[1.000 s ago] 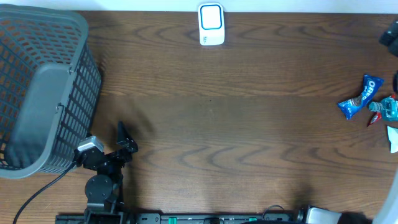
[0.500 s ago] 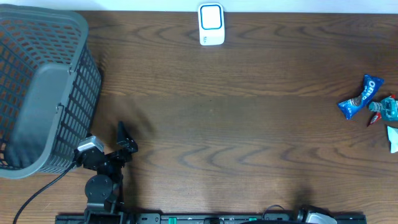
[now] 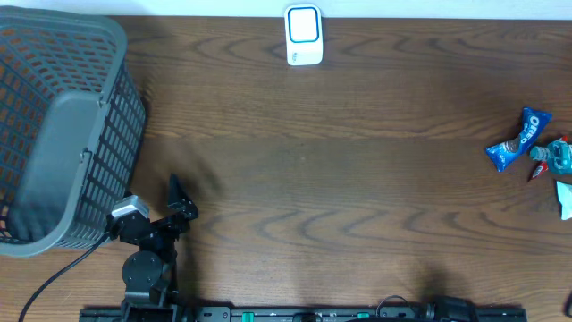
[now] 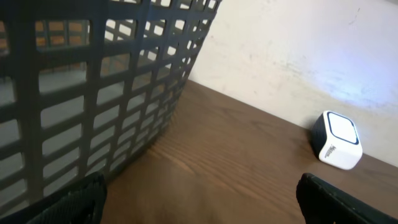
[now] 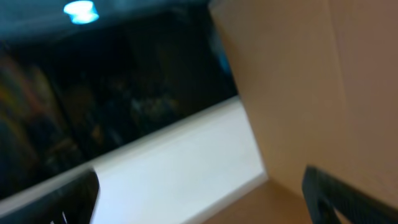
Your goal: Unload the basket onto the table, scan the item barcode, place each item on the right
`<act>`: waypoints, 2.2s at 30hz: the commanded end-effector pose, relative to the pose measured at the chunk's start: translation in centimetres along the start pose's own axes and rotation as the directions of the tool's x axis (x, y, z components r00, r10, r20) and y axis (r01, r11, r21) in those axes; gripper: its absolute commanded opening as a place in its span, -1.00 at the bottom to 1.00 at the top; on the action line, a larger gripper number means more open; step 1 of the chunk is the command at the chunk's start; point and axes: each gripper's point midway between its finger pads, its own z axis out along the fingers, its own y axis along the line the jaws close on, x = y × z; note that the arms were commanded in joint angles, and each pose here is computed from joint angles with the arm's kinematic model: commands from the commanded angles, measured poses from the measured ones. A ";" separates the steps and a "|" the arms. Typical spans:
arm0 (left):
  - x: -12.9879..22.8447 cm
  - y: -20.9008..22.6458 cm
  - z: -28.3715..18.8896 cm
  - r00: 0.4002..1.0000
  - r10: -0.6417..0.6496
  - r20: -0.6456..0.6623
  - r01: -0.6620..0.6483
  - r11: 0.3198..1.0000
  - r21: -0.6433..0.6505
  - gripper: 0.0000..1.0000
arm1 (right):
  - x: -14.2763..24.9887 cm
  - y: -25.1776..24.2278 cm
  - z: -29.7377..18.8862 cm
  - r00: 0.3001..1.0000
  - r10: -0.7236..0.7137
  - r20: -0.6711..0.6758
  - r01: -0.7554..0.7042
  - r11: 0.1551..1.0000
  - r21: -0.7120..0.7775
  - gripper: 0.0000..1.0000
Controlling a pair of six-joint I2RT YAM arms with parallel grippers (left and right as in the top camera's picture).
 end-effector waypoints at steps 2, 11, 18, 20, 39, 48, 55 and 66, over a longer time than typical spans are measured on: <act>1.5 0.6 0.2 0.999 0.017 -0.037 -0.018 1.000 -0.016 0.96 | 5.8 0.8 -0.8 1.000 0.018 -0.014 -0.020 0.989 -0.150 0.99; 1.5 0.6 0.2 0.999 0.017 -0.037 -0.018 1.000 -0.016 0.95 | 14.8 -0.4 -2.4 0.994 0.065 0.082 -0.039 0.957 -0.286 0.99; 1.5 0.6 0.2 0.999 0.017 -0.036 -0.018 1.000 -0.016 0.96 | 22.4 -2.0 -1.7 0.998 0.056 0.039 -0.043 0.958 -0.282 0.99; 1.5 0.6 0.2 0.999 0.017 -0.037 -0.018 1.000 -0.016 0.96 | 24.5 -2.7 -1.6 0.999 0.049 0.016 -0.043 0.964 -0.264 0.99; 1.5 0.6 0.2 0.999 0.017 -0.037 -0.018 1.000 -0.016 0.95 | 36.6 -5.4 -1.3 0.954 -0.228 -0.197 0.179 0.955 -0.236 0.98; 1.5 0.6 0.2 0.999 0.017 -0.037 -0.018 1.000 -0.016 0.96 | 38.8 -6.1 -1.8 0.924 -0.257 -0.283 0.193 0.953 -0.234 0.99; 1.5 0.6 0.2 0.999 0.017 -0.037 -0.018 1.000 -0.016 0.96 | 38.8 -6.1 -1.8 0.924 -0.257 -0.283 0.193 0.953 -0.235 0.99; 1.5 0.6 0.2 0.999 0.017 -0.037 -0.018 1.000 -0.016 0.96 | 38.8 -6.1 -1.8 0.924 -0.257 -0.283 0.193 0.953 -0.234 0.99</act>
